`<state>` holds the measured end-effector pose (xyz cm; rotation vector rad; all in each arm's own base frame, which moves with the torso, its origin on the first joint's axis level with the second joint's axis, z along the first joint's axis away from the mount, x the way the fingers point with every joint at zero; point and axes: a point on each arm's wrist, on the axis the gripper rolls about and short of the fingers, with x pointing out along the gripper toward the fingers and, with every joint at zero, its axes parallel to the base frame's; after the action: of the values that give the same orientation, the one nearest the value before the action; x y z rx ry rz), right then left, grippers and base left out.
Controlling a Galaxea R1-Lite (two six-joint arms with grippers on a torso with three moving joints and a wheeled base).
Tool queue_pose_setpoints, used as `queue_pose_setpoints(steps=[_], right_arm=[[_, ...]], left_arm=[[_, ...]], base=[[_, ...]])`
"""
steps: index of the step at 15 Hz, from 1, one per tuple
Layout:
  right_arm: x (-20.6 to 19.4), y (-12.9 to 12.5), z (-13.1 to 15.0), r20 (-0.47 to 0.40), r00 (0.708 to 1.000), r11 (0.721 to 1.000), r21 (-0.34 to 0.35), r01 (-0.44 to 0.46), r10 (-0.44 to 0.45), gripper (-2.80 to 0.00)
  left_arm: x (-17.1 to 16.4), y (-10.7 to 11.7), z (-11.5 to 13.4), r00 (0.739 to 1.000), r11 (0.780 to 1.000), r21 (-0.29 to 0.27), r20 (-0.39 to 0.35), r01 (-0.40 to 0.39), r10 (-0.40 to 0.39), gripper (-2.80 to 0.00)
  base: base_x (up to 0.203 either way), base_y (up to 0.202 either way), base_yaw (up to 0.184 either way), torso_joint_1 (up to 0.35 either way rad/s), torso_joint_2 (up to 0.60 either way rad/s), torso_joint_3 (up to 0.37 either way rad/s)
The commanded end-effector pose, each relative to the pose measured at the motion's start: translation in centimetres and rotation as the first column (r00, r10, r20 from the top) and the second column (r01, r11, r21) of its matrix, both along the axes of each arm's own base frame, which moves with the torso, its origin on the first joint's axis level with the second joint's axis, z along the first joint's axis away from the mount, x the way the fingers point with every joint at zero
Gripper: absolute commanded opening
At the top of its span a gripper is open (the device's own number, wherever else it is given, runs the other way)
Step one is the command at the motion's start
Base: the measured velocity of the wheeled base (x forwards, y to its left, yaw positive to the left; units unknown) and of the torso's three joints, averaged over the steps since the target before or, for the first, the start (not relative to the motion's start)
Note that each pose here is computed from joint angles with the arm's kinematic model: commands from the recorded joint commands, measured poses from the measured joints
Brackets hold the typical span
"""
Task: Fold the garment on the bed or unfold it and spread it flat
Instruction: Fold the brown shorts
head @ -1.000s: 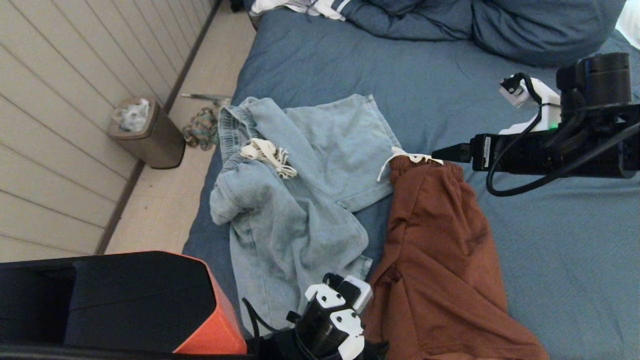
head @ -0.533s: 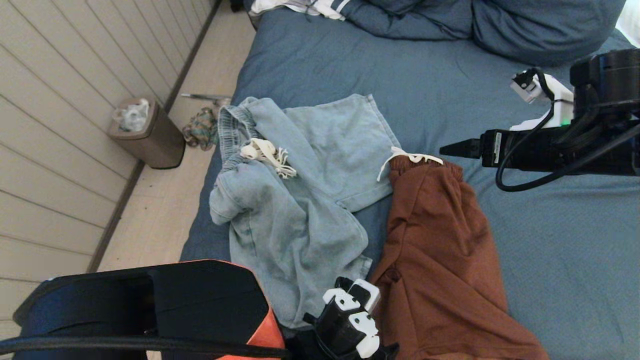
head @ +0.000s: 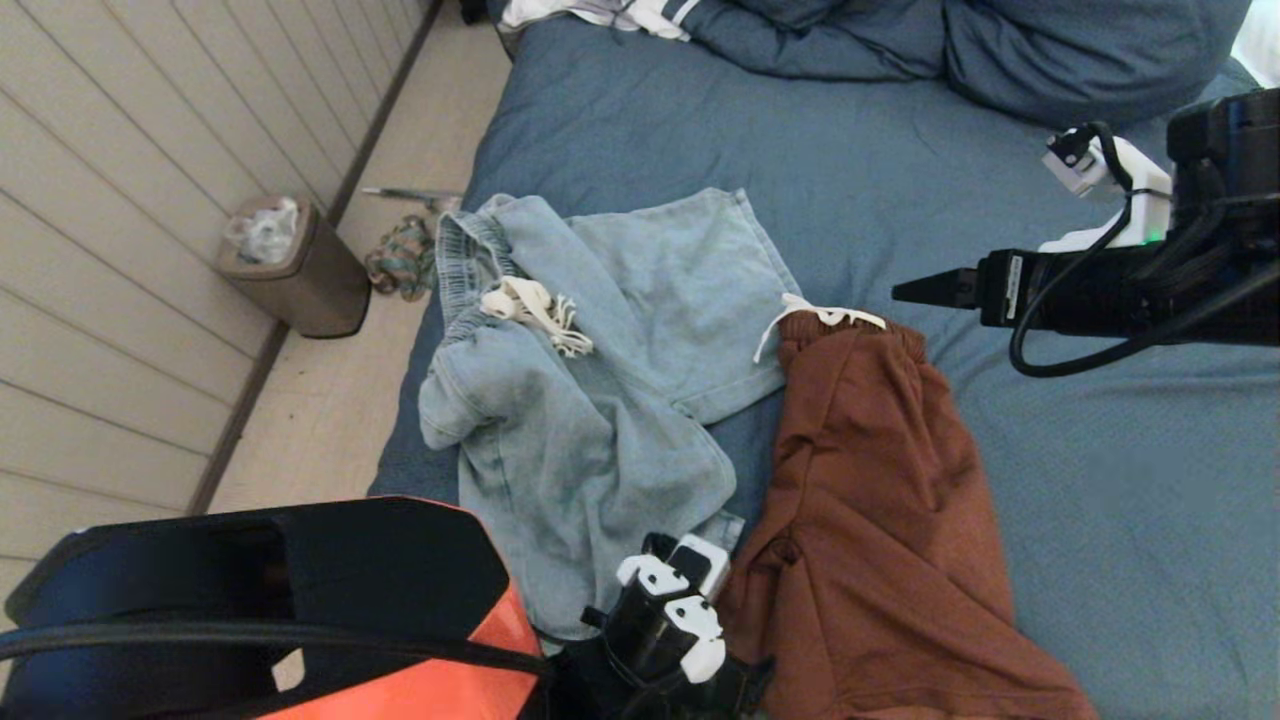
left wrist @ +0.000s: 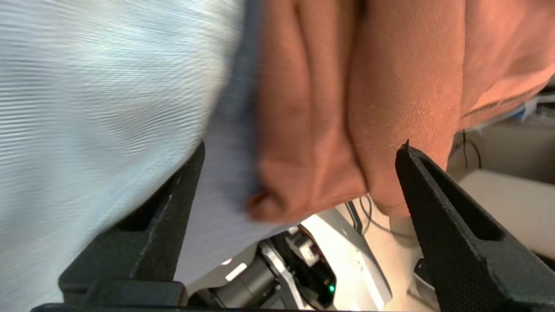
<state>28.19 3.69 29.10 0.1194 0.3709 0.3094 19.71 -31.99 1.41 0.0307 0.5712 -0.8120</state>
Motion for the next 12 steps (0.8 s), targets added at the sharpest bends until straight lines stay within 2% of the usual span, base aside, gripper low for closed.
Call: queue_pose_setpoints(steps=[1, 4, 7, 12], right_arm=[[0.1, 0.1, -0.2, -0.007, 1.0, 1.0, 0.0, -0.003, 0.003, 0.0], [0.0, 0.1, -0.1, -0.003, 1.0, 1.0, 0.001, -0.006, 0.006, 0.0], [0.1, 0.0, -0.1, -0.002, 1.0, 1.0, 0.001, -0.003, 0.003, 0.0], [0.2, 0.0, -0.1, -0.001, 1.0, 1.0, 0.0, 0.0, 0.0, 0.0]], left_arm=[[-0.8, 1.7, 2.7, 0.999, 0.998, -0.059, 0.036, -0.006, 0.008, 0.0], [-1.0, 2.1, 1.4, 1.0, 0.999, -0.04, 0.021, -0.002, 0.003, 0.0], [-2.0, 0.3, -0.8, 0.999, 0.999, -0.025, 0.007, 0.047, -0.047, 0.0], [-2.8, -1.1, -0.7, 0.996, 0.995, -0.039, 0.016, 0.09, -0.09, 0.0]], base=[[0.0, 0.0, 0.0, 0.0, 0.0, 0.0], [0.0, 0.0, 0.0, 0.0, 0.0, 0.0], [0.0, 0.0, 0.0, 0.0, 0.0, 0.0], [0.0, 0.0, 0.0, 0.0, 0.0, 0.0]])
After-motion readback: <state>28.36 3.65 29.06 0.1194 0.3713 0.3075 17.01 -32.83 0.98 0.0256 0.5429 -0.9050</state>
